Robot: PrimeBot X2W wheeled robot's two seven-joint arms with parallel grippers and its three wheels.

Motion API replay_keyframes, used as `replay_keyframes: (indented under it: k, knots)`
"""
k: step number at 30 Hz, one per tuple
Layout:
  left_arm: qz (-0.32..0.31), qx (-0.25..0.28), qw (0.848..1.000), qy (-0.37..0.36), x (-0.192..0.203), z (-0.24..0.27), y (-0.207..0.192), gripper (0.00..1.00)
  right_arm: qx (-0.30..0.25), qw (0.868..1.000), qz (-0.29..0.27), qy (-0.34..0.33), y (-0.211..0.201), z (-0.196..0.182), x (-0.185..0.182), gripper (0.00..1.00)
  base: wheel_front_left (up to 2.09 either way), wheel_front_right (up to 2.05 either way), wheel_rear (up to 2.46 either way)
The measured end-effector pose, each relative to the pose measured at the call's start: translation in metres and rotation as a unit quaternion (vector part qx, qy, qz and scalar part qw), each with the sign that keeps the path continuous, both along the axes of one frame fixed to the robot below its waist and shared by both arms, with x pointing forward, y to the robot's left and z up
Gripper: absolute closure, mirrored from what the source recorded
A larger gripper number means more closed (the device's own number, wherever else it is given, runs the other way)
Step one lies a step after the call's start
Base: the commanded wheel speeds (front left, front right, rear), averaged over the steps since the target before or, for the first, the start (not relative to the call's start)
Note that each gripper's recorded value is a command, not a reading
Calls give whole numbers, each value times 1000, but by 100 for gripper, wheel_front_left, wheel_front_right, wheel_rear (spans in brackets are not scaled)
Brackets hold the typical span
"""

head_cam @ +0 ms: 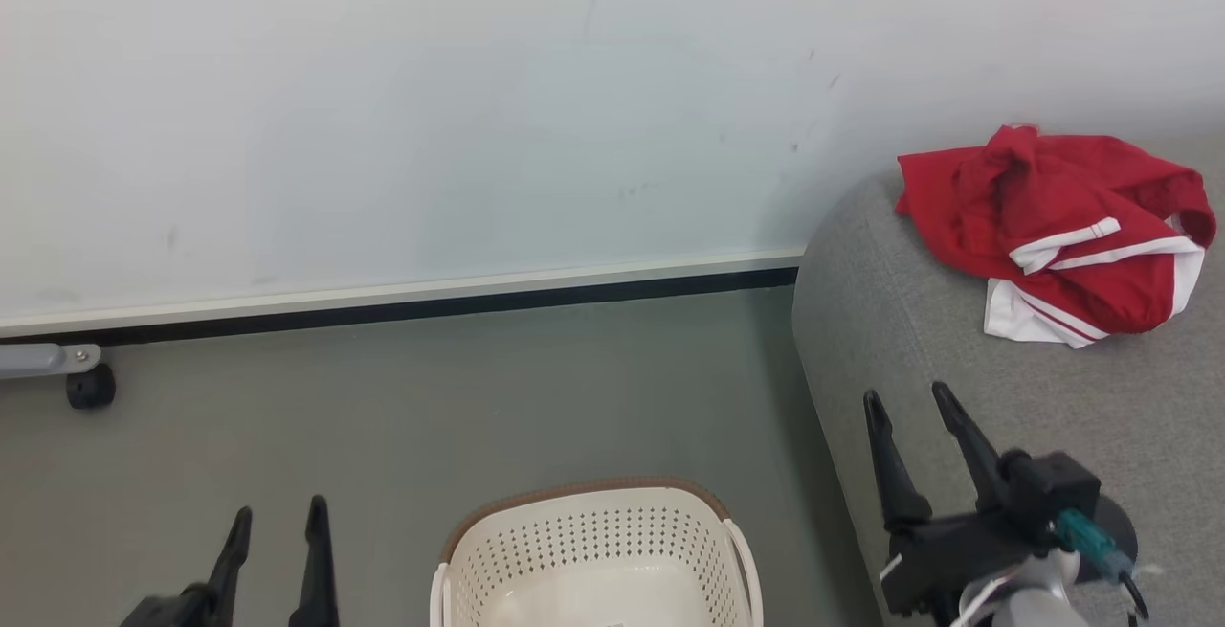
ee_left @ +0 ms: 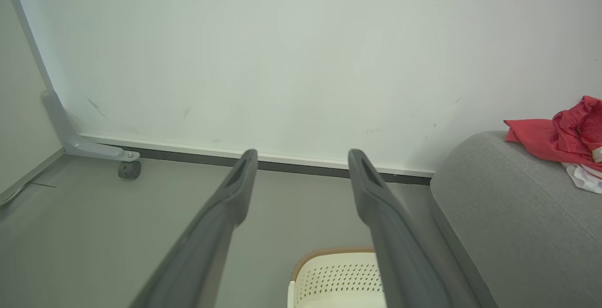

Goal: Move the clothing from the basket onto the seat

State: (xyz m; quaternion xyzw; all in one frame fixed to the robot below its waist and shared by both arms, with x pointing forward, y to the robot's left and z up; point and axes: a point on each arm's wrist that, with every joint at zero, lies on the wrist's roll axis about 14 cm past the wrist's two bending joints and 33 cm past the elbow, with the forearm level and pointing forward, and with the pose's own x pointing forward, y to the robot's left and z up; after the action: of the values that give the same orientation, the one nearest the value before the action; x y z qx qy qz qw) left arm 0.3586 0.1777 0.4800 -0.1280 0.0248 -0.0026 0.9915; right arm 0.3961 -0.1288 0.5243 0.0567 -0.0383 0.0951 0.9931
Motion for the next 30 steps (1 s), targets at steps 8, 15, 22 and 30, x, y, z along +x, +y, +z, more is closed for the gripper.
replay_keyframes:
  k: [8, 15, 22, 30]
  knots:
    - [29, 5, 999, -13, -16, 6, 13, 0, 15, 1000, -18, 1, -6, -5, -26, 0, 0, 0, 0]
    - [36, 13, 999, -20, -21, 9, 14, 0, 19, 999, -33, -13, -14, 3, -31, 0, 0, 0, 0]
    - [38, 14, 999, -29, -20, 14, 12, 0, 19, 999, -34, -26, -14, 11, -31, 0, 0, 0, 0]
    - [39, 17, 999, -32, -20, 16, 11, 0, 21, 999, -38, -29, -16, 13, -32, 0, 0, 0, 0]
